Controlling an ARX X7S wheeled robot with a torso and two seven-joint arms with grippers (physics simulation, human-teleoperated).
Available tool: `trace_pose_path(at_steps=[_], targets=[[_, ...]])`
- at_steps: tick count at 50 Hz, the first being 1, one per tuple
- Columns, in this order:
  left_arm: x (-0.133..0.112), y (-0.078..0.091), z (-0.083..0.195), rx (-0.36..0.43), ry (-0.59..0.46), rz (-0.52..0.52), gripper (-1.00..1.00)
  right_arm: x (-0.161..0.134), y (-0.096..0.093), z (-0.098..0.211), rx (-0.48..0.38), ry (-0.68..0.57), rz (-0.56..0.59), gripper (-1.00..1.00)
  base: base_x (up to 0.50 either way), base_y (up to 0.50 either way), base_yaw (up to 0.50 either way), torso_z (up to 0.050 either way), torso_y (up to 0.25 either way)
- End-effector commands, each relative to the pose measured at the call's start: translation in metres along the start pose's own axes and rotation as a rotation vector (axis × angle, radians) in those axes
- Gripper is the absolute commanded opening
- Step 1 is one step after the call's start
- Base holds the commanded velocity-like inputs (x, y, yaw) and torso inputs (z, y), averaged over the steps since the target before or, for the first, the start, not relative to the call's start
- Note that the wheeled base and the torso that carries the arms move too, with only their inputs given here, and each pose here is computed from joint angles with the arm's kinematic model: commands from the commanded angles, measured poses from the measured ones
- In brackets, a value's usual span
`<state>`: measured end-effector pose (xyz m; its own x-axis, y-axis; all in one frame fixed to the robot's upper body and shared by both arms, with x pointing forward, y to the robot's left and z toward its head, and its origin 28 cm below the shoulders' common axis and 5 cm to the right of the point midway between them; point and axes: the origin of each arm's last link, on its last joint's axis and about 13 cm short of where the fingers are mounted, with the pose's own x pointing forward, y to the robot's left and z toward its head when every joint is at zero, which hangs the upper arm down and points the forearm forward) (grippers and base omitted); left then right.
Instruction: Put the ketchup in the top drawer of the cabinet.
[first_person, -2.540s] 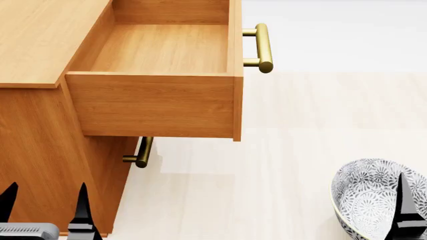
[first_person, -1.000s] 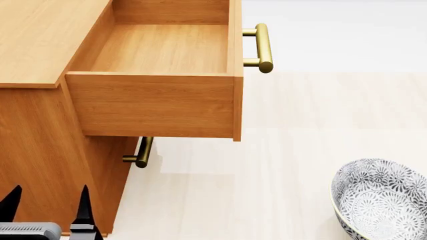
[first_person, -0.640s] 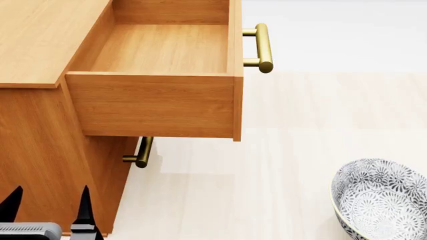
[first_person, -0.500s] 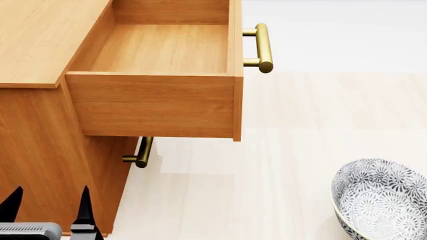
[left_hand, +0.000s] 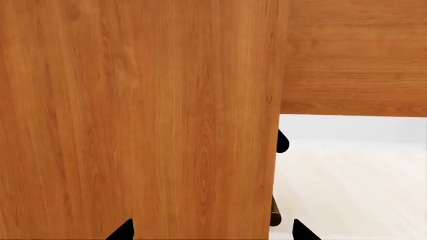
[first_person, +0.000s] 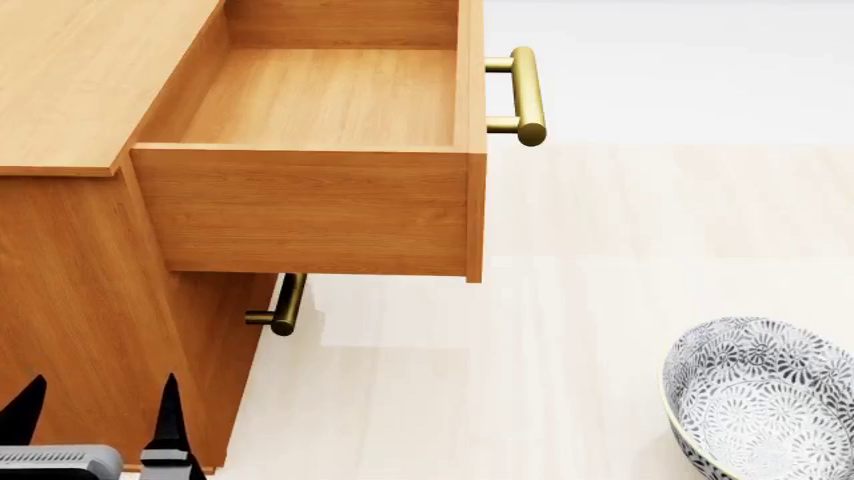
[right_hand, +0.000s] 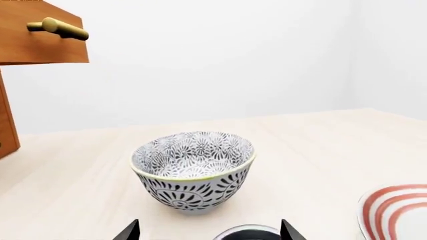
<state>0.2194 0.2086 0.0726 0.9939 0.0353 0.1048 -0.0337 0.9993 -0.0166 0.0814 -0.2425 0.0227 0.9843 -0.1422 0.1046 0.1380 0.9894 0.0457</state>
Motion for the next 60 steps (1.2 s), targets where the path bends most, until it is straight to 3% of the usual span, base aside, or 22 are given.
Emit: trace_pose_path(at_steps=[1, 15, 30, 60], targets=[[0.000, 0.000, -0.001, -0.001, 0.002, 0.000, 1.00, -0.002, 0.001, -0.005, 0.007, 0.011, -0.008, 1.00, 0.00, 0.00, 0.00, 0.000, 0.000], [0.002, 0.000, -0.003, -0.003, 0.009, 0.002, 1.00, 0.003, 0.004, 0.015, 0.010, -0.060, -0.003, 1.00, 0.00, 0.00, 0.00, 0.000, 0.000], [0.004, 0.000, -0.006, -0.005, 0.014, 0.001, 1.00, 0.003, -0.006, 0.006, -0.005, -0.026, -0.119, 1.00, 0.00, 0.00, 0.00, 0.000, 0.000], [0.005, 0.001, -0.007, -0.009, 0.021, 0.006, 1.00, 0.005, -0.003, -0.003, -0.044, 0.070, -0.127, 1.00, 0.00, 0.00, 0.00, 0.000, 0.000]])
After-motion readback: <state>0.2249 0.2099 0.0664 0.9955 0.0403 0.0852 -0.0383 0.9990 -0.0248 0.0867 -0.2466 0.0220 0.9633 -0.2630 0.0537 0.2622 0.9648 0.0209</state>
